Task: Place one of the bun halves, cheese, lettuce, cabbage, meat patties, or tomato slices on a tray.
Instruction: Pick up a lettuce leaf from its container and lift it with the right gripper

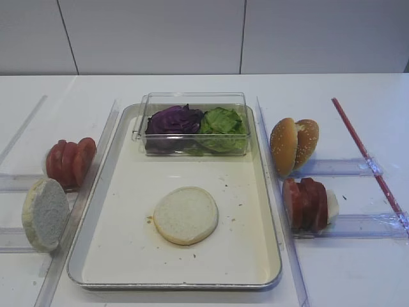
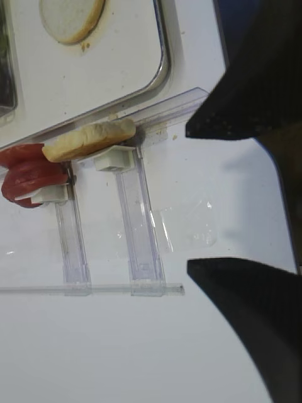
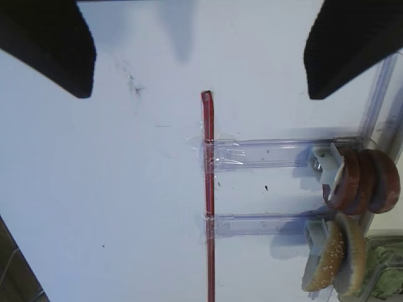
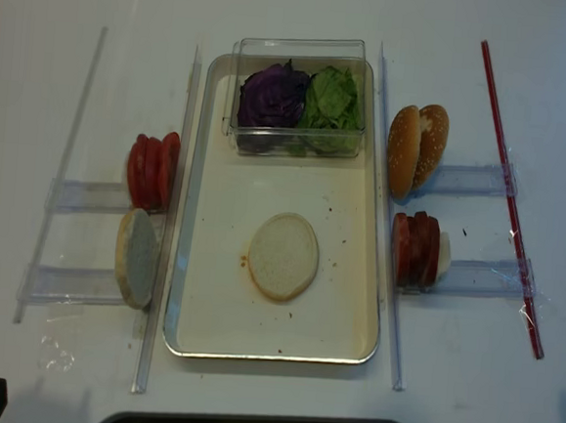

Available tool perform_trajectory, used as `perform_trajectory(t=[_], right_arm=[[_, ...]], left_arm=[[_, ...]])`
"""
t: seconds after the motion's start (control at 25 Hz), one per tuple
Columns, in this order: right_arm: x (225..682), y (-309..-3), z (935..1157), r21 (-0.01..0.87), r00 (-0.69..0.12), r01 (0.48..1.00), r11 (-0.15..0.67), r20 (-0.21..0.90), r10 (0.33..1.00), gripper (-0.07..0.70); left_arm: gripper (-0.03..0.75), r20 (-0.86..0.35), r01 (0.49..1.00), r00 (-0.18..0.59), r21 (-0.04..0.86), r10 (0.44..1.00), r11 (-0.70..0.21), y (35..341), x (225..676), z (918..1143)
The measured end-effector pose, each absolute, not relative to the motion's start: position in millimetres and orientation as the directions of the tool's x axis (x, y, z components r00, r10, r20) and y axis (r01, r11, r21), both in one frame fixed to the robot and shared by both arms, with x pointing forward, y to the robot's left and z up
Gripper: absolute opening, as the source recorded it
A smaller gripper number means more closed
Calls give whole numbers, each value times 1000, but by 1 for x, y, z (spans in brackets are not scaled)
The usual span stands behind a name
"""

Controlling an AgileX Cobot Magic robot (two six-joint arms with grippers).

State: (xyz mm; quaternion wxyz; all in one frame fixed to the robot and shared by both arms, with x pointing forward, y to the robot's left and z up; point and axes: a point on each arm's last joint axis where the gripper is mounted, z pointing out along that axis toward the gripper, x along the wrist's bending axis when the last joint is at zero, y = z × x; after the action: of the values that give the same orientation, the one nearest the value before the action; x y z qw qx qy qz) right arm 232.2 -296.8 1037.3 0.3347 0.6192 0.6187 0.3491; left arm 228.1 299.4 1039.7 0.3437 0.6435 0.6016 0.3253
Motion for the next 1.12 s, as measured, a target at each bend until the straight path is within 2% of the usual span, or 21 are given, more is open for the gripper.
perform_trajectory(t=[0.76,0.92,1.0,1.12], right_arm=[[232,-297,1039,851,-9,526,-11,18,1000,692],[235,-297,1053,846,-9,532,-11,18,1000,692],[240,-297,1063,840,-26,542,21,-8,1000,692],[247,-297,1079,848,-38,529,45,-29,999,692]], left_arm=[[419,5,551,65,834,998,-40,299,228,1040],[417,5,551,65,834,998,-40,299,228,1040],[417,5,551,65,834,998,-40,299,228,1040],[417,5,551,65,834,998,-40,299,228,1040]])
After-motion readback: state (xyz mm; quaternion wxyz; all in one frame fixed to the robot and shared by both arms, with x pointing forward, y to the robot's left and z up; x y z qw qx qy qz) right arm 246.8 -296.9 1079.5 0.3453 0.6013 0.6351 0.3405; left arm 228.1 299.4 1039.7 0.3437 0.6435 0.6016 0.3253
